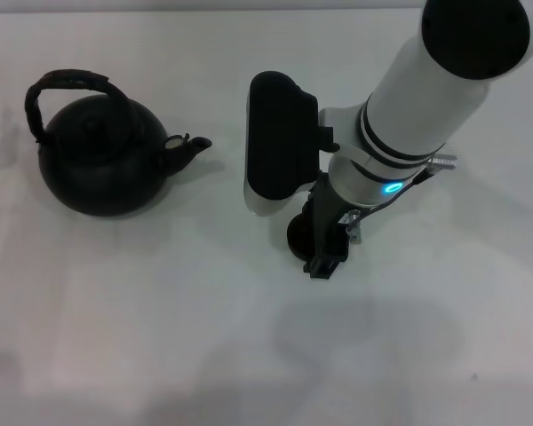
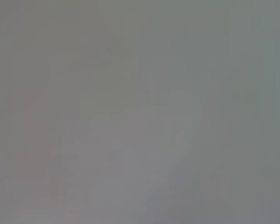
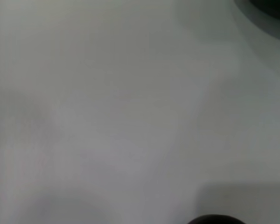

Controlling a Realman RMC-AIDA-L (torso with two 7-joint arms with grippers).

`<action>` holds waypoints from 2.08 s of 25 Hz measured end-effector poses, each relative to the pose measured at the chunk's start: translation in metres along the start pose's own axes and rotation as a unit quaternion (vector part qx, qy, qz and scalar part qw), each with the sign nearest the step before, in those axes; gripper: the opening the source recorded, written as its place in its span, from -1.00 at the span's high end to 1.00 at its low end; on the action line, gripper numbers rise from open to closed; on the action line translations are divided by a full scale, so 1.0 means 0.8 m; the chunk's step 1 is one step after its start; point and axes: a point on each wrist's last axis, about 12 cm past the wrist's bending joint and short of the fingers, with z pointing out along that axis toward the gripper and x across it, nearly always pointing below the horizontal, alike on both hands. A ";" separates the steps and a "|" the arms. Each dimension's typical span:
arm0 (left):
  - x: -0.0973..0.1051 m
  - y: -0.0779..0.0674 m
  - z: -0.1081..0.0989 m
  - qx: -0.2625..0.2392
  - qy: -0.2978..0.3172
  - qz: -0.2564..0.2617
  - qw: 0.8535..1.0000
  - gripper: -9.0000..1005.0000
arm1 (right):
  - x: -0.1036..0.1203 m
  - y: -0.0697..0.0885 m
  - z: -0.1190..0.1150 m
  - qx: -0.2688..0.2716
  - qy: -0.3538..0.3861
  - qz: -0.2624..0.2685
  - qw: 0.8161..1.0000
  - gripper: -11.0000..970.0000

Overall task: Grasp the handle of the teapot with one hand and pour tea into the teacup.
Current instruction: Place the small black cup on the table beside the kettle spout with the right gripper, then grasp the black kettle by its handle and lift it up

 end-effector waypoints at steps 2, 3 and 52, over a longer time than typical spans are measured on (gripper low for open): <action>0.001 0.000 -0.001 0.000 0.000 0.000 1.000 -0.20 | 0.001 0.000 0.000 -0.001 0.000 0.001 1.000 -0.63; 0.001 0.000 -0.002 0.000 0.000 0.000 1.000 -0.20 | 0.001 0.000 0.000 -0.001 0.000 0.002 1.000 -0.64; -0.007 0.005 -0.019 -0.018 -0.047 -0.029 0.998 -0.20 | 0.277 -0.059 0.024 0.365 -0.506 0.382 0.682 -0.74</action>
